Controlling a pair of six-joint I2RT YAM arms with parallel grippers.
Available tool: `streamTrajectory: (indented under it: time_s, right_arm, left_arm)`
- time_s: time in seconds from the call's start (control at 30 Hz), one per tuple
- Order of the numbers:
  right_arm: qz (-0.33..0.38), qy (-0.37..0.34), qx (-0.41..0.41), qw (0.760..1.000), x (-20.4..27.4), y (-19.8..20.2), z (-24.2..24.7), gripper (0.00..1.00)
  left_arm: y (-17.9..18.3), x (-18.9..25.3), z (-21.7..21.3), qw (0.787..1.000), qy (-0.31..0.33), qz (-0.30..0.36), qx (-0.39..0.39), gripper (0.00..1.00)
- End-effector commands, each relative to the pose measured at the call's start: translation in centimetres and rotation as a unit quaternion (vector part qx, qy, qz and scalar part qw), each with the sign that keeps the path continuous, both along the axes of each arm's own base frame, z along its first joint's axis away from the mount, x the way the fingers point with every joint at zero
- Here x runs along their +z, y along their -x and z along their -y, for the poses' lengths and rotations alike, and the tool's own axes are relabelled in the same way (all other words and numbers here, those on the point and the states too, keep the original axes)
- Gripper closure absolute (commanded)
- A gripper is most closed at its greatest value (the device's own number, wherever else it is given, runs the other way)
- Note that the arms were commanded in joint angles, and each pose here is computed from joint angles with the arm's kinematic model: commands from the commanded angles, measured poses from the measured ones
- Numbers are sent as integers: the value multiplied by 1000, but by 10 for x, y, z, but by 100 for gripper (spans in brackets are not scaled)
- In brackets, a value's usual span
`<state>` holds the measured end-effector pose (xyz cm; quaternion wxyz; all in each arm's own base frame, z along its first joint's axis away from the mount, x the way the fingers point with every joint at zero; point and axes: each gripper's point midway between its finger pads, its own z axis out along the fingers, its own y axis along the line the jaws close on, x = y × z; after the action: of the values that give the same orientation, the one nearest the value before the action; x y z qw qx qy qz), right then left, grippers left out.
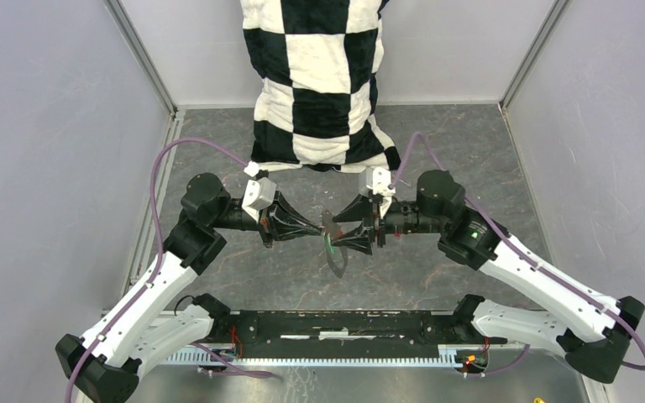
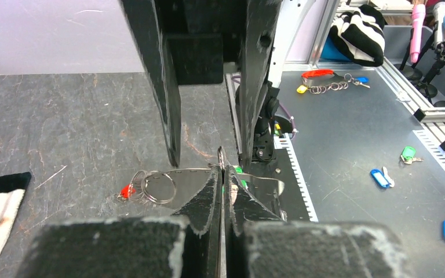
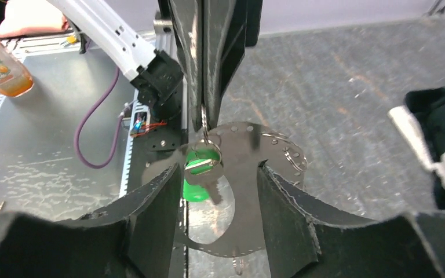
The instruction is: Put the keys on the keyring
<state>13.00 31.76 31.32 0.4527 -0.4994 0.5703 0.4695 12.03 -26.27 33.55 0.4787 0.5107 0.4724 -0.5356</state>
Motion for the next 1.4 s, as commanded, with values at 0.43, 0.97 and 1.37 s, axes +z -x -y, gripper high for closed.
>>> streamTrajectory:
  time_s: [0.43, 0.97, 1.37]
  right_arm:
    - [59, -56, 29, 996, 51, -1, -12, 53]
    - [25, 71, 8, 997, 18, -21, -12, 100]
    - [15, 108, 17, 994, 3, -20, -18, 100]
  left_arm:
    - [4, 22, -3, 998, 17, 60, -7, 98]
    - [-25, -34, -8, 990, -86, 100, 41, 72]
    - [-27, -31, -3, 992, -86, 89, 30, 80]
